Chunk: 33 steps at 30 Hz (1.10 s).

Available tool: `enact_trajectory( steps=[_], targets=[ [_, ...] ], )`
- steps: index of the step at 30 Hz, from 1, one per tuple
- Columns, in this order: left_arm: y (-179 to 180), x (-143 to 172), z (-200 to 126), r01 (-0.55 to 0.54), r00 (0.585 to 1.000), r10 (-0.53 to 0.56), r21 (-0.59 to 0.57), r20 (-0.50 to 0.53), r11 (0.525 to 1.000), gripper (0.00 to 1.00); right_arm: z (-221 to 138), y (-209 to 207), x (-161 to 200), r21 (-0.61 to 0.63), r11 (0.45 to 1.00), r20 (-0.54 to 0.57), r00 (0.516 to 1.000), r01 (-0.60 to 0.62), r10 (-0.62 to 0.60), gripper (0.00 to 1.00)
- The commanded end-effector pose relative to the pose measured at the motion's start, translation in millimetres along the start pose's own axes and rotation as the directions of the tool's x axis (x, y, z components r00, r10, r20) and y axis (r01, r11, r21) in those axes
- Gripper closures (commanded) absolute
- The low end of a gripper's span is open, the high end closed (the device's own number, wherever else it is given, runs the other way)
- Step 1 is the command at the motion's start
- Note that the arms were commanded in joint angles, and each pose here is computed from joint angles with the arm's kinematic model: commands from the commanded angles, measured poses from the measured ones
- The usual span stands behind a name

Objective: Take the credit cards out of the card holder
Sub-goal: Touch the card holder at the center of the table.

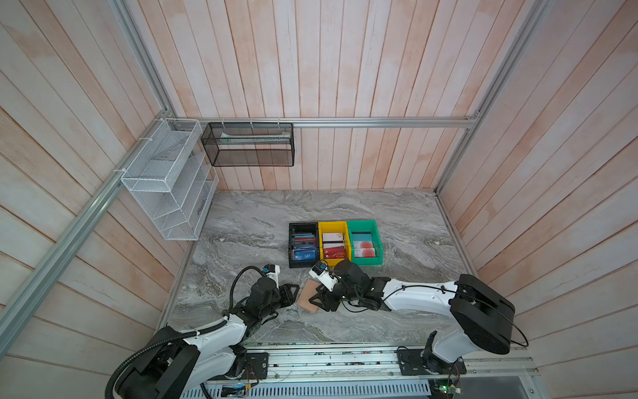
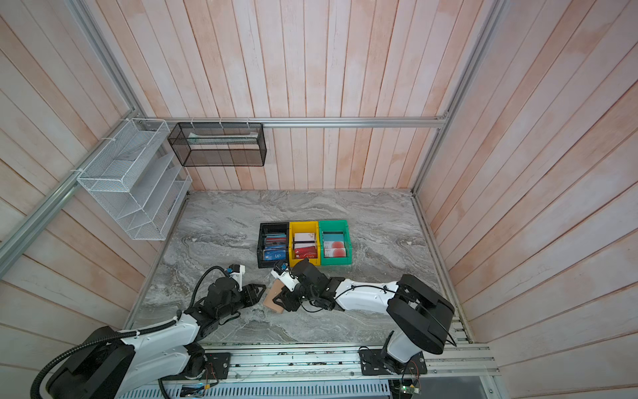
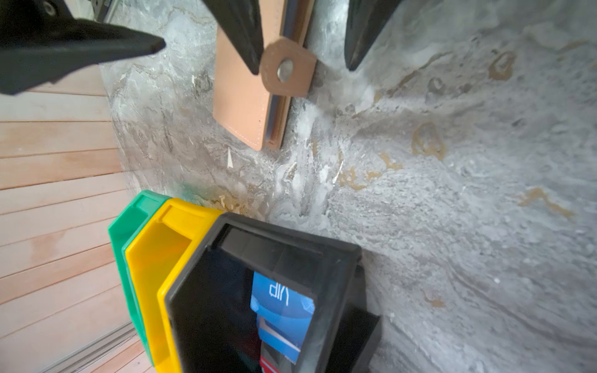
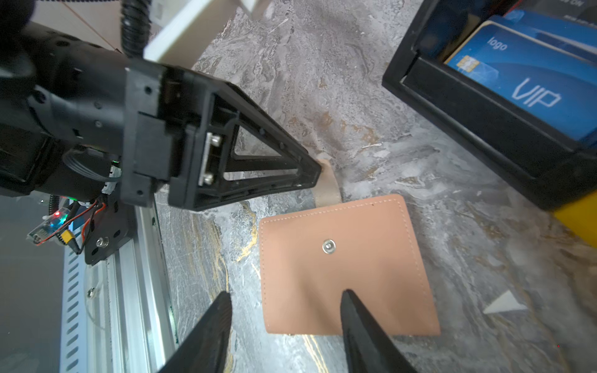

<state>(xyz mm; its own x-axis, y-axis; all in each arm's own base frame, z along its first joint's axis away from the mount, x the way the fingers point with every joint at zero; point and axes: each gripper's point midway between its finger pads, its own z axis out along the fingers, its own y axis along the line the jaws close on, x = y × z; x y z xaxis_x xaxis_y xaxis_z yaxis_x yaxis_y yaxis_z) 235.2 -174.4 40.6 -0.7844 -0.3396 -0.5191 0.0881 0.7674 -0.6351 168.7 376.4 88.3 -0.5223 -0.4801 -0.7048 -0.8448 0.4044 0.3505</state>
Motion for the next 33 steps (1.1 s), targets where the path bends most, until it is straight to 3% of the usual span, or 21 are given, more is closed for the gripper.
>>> enact_trajectory(
  steps=[1,9,13,24,33],
  targets=[
    [-6,-6,4,-0.004,1.000,0.004,0.006,0.011,1.000,0.59,6,5,4,0.000,1.000,-0.038,0.999,0.019,-0.019,0.45],
    [-9,-4,14,-0.012,0.999,0.012,0.000,-0.031,1.000,0.70,16,13,7,0.017,0.998,-0.078,0.995,0.064,-0.063,0.46],
    [-8,-3,13,-0.013,0.999,0.012,-0.005,-0.035,1.000,0.82,21,10,6,0.085,0.991,-0.096,0.991,0.100,-0.092,0.46],
    [-4,-2,7,0.001,0.999,-0.002,-0.026,-0.035,1.000,0.99,32,-5,8,0.245,0.954,-0.171,0.976,0.172,-0.132,0.45],
    [-17,-16,-14,0.012,1.000,-0.012,0.002,0.024,1.000,1.00,28,-5,3,0.274,0.945,-0.160,0.978,0.176,-0.135,0.44]
  ],
)
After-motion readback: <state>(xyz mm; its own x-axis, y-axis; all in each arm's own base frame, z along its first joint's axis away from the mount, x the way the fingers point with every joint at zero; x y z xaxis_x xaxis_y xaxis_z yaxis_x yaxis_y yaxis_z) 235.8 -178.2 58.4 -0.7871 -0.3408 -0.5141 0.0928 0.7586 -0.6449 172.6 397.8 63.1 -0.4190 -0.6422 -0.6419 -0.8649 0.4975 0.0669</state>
